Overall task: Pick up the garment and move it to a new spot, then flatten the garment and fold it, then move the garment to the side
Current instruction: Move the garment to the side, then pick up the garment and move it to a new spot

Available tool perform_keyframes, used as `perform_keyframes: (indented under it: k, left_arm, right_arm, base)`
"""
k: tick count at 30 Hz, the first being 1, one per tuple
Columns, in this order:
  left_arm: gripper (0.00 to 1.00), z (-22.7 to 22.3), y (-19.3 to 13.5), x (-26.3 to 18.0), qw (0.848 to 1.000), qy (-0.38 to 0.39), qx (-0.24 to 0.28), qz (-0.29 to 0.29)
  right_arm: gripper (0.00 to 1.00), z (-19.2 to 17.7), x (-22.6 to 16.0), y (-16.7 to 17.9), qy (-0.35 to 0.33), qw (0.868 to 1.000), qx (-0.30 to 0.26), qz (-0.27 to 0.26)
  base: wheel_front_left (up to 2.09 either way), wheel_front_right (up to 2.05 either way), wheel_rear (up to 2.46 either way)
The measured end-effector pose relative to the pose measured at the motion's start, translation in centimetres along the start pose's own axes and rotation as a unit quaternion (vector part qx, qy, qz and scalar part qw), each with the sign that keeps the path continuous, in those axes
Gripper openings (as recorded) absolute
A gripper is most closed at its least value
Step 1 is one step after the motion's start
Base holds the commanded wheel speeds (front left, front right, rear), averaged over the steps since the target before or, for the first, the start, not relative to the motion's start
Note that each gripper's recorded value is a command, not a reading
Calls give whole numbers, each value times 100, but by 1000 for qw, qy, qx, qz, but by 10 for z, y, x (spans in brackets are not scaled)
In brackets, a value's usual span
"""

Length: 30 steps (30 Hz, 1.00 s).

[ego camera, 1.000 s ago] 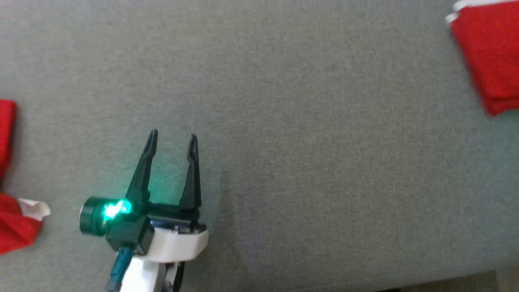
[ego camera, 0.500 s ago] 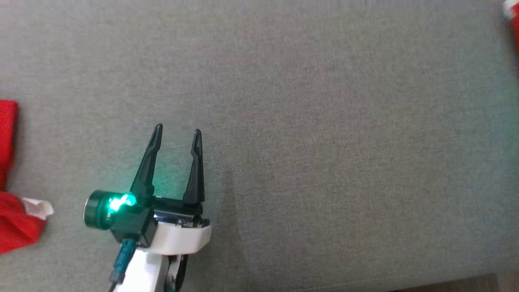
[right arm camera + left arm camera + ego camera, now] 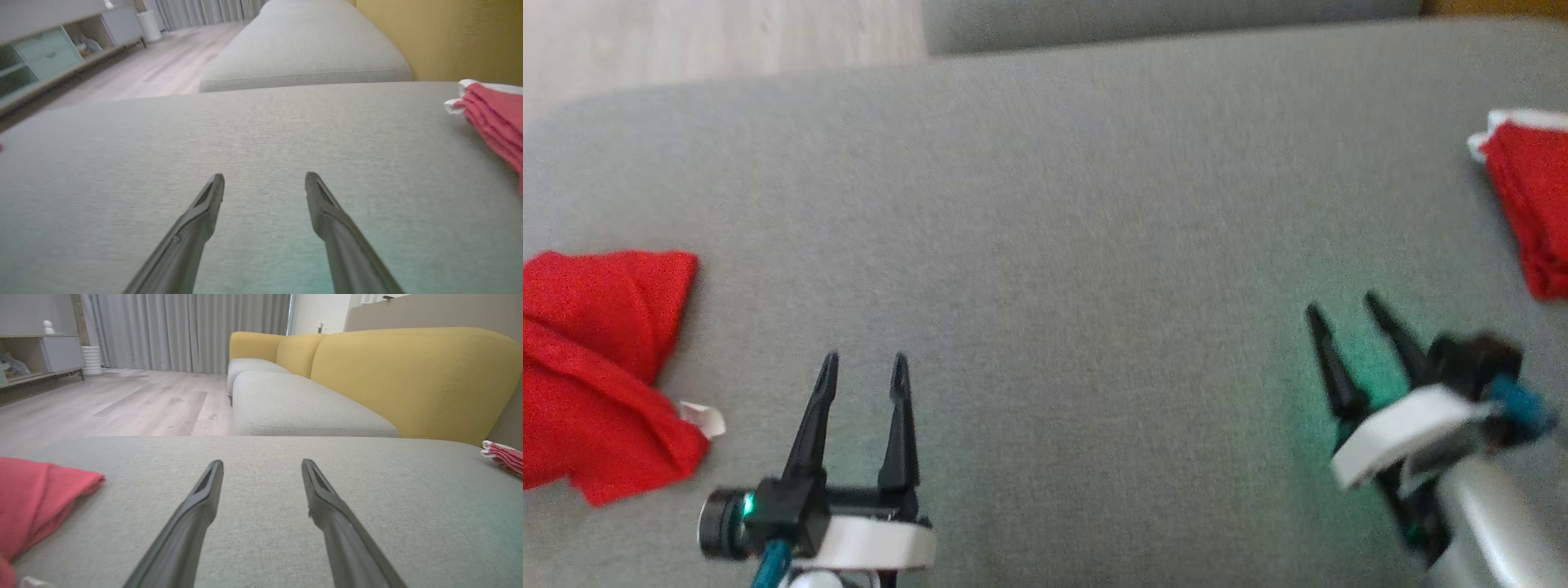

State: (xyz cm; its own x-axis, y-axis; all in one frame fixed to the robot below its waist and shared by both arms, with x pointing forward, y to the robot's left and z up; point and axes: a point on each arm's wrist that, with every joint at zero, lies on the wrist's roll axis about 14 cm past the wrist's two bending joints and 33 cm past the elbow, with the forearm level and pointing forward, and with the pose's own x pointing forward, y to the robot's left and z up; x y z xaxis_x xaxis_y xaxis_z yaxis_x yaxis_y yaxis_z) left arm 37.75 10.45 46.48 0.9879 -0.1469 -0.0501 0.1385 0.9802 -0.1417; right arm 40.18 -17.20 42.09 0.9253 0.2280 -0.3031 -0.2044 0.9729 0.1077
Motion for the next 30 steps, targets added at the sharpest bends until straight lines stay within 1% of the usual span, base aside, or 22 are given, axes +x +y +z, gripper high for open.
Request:
perform_keyframes:
  k: [2, 6, 11, 13, 19, 30]
  left_arm:
    - [100, 5, 6, -13, 1000, -7, 2, 15]
    - [100, 11, 14, -43, 999, -17, 1, 42]
    - [100, 25, 23, -69, 997, -43, 1, 68]
    - [100, 29, 27, -76, 996, -52, 2, 77]
    - [100, 21, 38, -98, 994, -45, 4, 100]
    - [100, 20, 40, -100, 995, -44, 24, 92]
  right_arm:
    - [100, -1, -10, 18, -34, 999, 18, 9]
    - [100, -10, -32, 37, -55, 998, 31, 10]
    - [100, 31, -53, 59, -139, 990, 16, 14]
    - [100, 37, -64, 66, -157, 987, 8, 17]
    - [100, 14, -85, 68, -136, 991, 16, 7]
    - [100, 13, -86, 64, -136, 990, 26, -1]
  base:
    - [0, 0, 0]
    - [0, 0, 0]
    - [0, 0, 0]
    - [0, 0, 0]
    - [0, 0, 0]
    - [0, 0, 0]
